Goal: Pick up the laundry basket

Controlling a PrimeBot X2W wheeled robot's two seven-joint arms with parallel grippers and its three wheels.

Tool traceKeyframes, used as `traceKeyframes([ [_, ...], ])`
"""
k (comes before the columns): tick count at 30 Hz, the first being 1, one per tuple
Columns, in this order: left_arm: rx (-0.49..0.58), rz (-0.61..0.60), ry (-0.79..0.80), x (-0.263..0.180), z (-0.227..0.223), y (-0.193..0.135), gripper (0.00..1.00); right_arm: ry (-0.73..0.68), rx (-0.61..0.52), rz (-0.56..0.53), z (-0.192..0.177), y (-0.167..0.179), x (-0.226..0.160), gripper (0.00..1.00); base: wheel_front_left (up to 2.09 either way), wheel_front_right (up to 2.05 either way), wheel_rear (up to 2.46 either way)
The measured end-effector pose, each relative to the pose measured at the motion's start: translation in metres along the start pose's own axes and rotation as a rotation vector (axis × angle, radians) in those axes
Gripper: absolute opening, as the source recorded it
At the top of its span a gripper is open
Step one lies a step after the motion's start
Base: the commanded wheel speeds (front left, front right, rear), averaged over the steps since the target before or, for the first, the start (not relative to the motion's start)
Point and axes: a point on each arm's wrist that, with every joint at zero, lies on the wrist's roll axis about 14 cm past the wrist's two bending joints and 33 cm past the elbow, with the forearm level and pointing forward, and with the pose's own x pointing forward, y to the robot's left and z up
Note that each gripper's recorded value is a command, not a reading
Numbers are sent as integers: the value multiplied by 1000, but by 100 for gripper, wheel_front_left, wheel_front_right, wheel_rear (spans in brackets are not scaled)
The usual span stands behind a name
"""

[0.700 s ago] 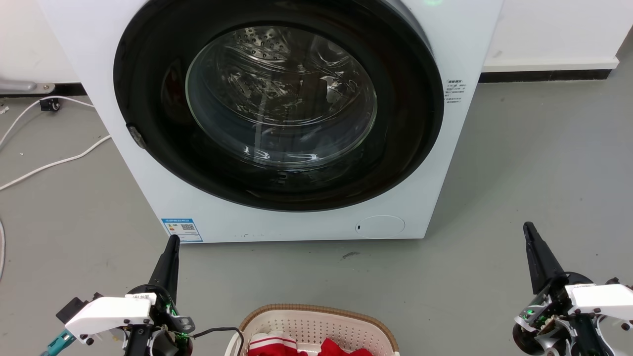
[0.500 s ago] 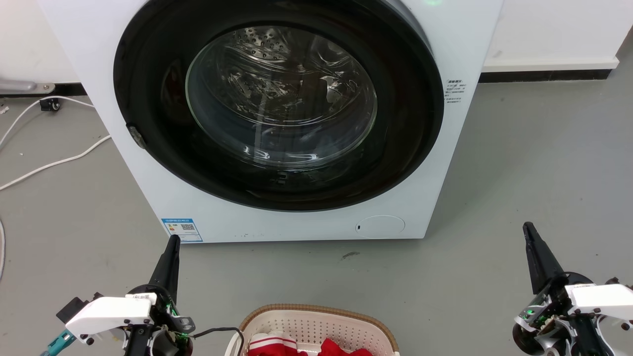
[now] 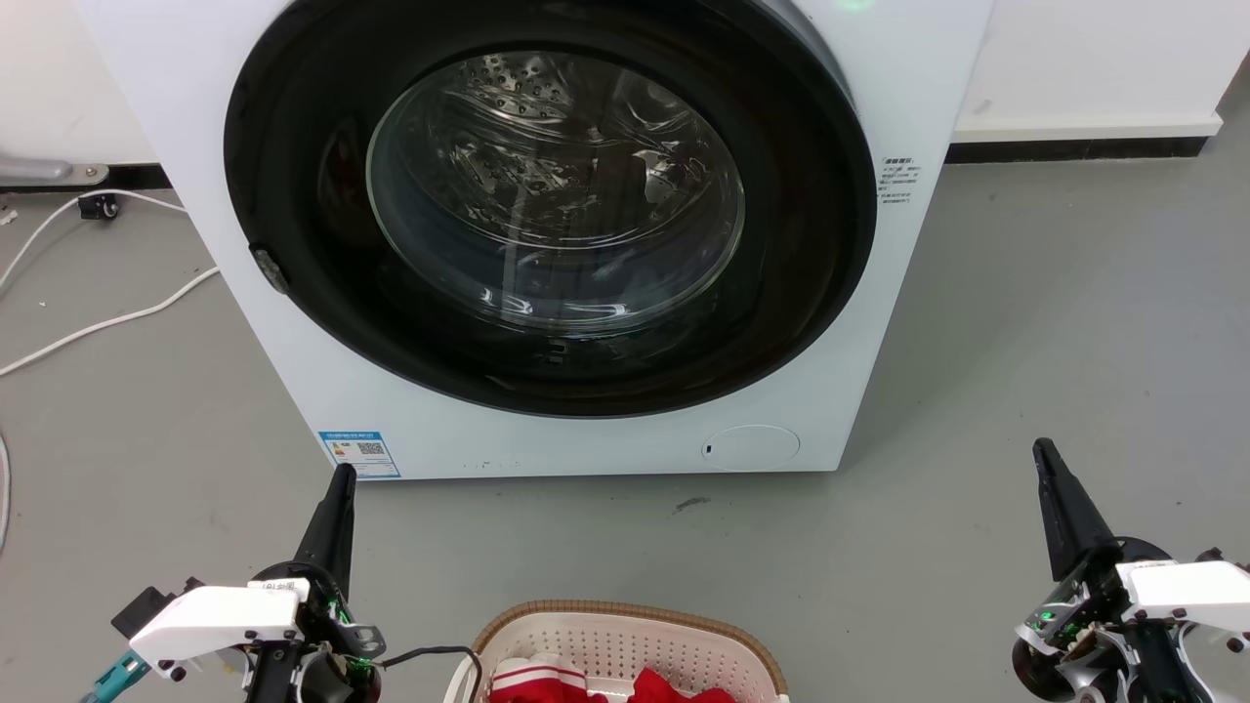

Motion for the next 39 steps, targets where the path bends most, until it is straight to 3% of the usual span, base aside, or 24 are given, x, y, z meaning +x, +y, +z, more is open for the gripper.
traceKeyframes([
  [6, 0, 0, 0, 0, 0, 0, 0, 0, 0, 0, 0, 0, 0, 0, 0, 0, 0],
  [7, 0, 0, 0, 0, 0, 0, 100, 0, 0, 0, 0, 0, 0, 100, 0, 0, 0],
  [11, -6, 45, 0, -6, -2, 15, 100, -2, 4, -45, 0, -15, -7, 100, 0, 0, 0],
  [21, 30, 22, -8, -3, -8, 7, 100, -12, -25, -21, -5, -8, -5, 100, 0, 0, 0],
  [28, 144, -11, -21, -1, -8, -4, 100, -15, -99, 0, -7, 0, -4, 100, 0, 0, 0],
  [39, 359, -71, -28, 2, -13, -25, 100, -17, -325, 35, -9, 11, -3, 100, 0, 0, 0],
])
